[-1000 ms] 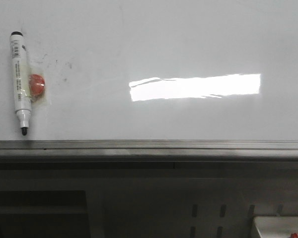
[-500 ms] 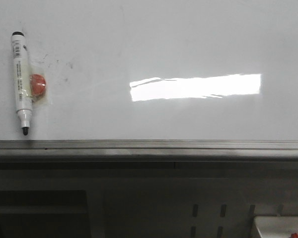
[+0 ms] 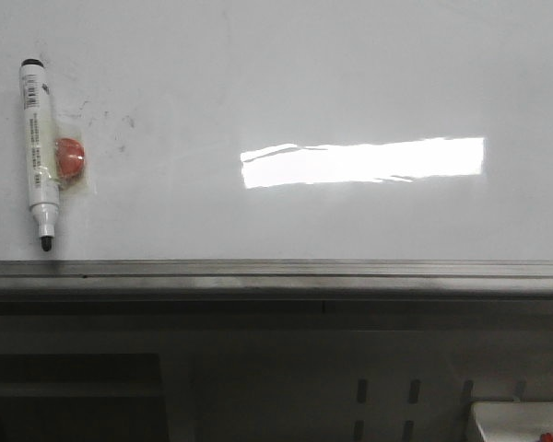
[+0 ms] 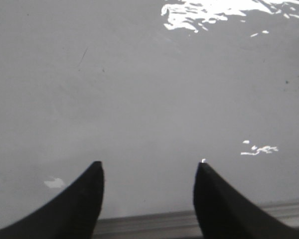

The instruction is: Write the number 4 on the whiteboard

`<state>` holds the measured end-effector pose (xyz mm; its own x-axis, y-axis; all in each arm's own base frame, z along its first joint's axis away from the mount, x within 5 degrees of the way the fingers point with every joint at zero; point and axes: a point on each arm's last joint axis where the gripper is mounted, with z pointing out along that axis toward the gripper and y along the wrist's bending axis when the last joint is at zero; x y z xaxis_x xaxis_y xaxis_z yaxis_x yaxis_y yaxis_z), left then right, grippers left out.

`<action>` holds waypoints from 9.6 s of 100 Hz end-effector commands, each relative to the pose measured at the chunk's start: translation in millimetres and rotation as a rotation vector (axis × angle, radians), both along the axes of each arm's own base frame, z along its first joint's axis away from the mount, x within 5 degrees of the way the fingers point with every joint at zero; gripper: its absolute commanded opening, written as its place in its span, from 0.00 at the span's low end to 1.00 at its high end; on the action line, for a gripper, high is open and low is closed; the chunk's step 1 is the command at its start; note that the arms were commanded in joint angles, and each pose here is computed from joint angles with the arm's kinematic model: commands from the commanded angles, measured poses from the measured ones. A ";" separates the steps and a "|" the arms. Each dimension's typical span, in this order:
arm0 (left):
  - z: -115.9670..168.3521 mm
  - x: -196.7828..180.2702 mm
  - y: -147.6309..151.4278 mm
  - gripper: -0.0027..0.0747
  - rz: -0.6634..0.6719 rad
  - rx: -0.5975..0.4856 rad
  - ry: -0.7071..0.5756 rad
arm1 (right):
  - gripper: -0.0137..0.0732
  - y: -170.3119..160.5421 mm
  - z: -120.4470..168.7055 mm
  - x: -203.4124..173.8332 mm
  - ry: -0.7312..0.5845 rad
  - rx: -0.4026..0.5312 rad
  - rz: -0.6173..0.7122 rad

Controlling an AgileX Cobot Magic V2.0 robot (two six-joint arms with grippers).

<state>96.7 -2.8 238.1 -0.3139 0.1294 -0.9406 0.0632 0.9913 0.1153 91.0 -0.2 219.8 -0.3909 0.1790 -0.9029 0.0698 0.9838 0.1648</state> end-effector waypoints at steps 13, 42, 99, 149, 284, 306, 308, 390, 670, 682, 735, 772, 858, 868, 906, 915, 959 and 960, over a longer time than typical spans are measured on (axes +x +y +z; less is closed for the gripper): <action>24.6 20.7 -10.5 0.63 -0.039 -0.209 -0.161 | 0.08 -1.2 18.7 5.8 -0.104 0.003 -0.014; 34.5 20.9 -63.0 0.62 -0.413 -0.324 -0.120 | 0.08 -0.6 22.7 5.5 -0.088 0.005 -0.008; 8.5 37.8 -102.0 0.62 -0.466 -0.445 0.086 | 0.08 -1.1 25.2 6.3 -0.116 0.003 -0.013; -4.3 43.4 -119.1 0.61 -0.411 -0.568 0.180 | 0.08 -1.3 25.9 6.5 -0.125 0.002 -0.014; -7.8 33.7 -140.3 0.01 -0.907 0.072 -0.083 | 0.36 126.1 91.1 21.1 -0.025 -0.093 0.912; 10.4 16.8 -131.4 0.01 -1.024 0.265 -0.259 | 0.67 160.6 109.6 33.6 -0.058 -0.109 0.986; 10.3 16.3 -130.7 0.01 -1.027 0.281 -0.260 | 0.67 162.2 110.3 34.4 -0.062 -0.112 0.989; 6.2 14.3 -130.4 0.01 -1.071 0.382 -0.275 | 0.67 224.2 122.5 32.6 -0.176 -0.250 1.189; 48.2 -9.0 -51.8 0.53 -0.547 0.022 -0.280 | 0.08 237.9 132.2 123.1 0.036 -0.280 0.976; 48.2 -9.0 -51.8 0.53 -0.547 0.022 -0.280 | 0.08 244.1 123.0 114.9 0.038 -0.282 1.006; 48.0 -8.9 -51.7 0.53 -0.546 0.023 -0.278 | 0.09 195.5 123.3 121.5 0.103 -0.309 0.886; 48.0 -8.9 -51.7 0.53 -0.546 0.023 -0.278 | 0.09 183.7 130.7 114.5 0.068 -0.310 0.867; 48.0 -8.9 -51.7 0.53 -0.546 0.023 -0.278 | 0.09 216.8 155.4 125.4 -0.008 -0.330 0.920; 48.0 -8.9 -51.7 0.53 -0.546 0.023 -0.278 | 0.09 216.6 149.2 123.3 0.034 -0.326 0.928; 48.0 -8.9 -51.7 0.53 -0.546 0.023 -0.278 | 0.09 222.3 103.3 105.4 0.192 -0.276 0.982; 48.0 -8.9 -51.7 0.53 -0.547 0.026 -0.279 | 0.09 222.9 105.4 105.2 0.173 -0.268 0.981; 48.6 -10.9 -89.7 0.53 -0.836 0.033 -0.354 | 0.08 247.7 150.3 69.9 0.044 -0.266 1.126; 49.2 -11.4 -90.2 0.53 -0.842 0.030 -0.360 | 0.08 247.8 150.9 69.7 0.044 -0.266 1.127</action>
